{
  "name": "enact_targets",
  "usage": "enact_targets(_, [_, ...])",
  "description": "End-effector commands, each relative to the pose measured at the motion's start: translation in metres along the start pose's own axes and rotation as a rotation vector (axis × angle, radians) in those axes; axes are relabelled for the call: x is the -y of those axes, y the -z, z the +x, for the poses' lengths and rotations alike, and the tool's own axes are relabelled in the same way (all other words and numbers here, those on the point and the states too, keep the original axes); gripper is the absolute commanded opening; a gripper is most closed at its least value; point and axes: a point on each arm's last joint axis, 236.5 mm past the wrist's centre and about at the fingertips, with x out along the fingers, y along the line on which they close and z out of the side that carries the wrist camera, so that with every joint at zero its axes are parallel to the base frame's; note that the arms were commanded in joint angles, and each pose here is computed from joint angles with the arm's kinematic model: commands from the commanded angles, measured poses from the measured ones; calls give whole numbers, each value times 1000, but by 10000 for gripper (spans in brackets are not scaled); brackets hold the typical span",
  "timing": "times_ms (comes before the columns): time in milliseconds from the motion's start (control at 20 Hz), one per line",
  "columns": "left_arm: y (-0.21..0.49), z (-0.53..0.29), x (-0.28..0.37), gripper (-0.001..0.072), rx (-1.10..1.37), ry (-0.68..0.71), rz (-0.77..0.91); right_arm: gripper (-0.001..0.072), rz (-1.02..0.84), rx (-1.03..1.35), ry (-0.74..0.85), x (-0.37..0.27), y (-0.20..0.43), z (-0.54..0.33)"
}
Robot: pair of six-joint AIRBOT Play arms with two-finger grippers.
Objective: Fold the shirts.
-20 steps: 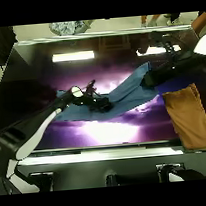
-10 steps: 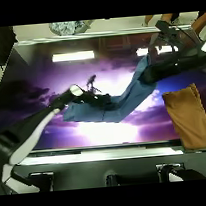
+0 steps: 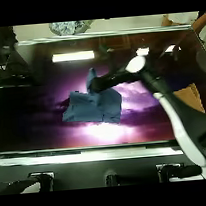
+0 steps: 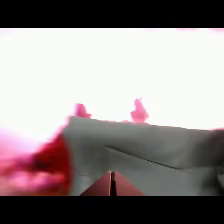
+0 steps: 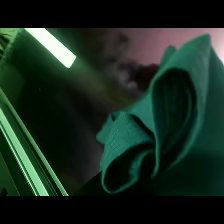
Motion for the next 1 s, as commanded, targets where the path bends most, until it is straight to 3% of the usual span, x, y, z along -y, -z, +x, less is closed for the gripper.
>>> enact_targets(0, [-8,-54,-16,27,81,-60,-2,61,129,43,-52,-2,13,89])
enact_targets(50, [-8,-57,-11,27,86,-52,6,281,168,66,-50,2,16,108])
enact_targets(100, [-6,-57,-8,27,80,-47,12,419,205,69,-72,1,19,118])
enact_targets(200, [-2,-54,-6,27,67,-44,14,566,110,-2,-142,-4,34,115])
enact_targets(350, [12,-42,-15,27,26,-64,20,571,26,-242,-84,39,73,57])
enact_targets(450, [25,-32,-19,27,-12,-68,18,584,33,-378,112,101,92,-7])
enact_targets(500, [30,-28,-21,27,-27,-69,14,643,49,-441,213,131,103,-41])
enact_targets(600, [37,-23,-23,27,-45,-69,8,639,170,-562,361,181,135,-97])
enact_targets(800, [35,-22,-23,27,-37,-69,8,624,417,-423,253,193,159,-62])
enact_targets(950, [33,-22,-22,27,-25,-69,9,560,529,-312,158,187,154,-21])
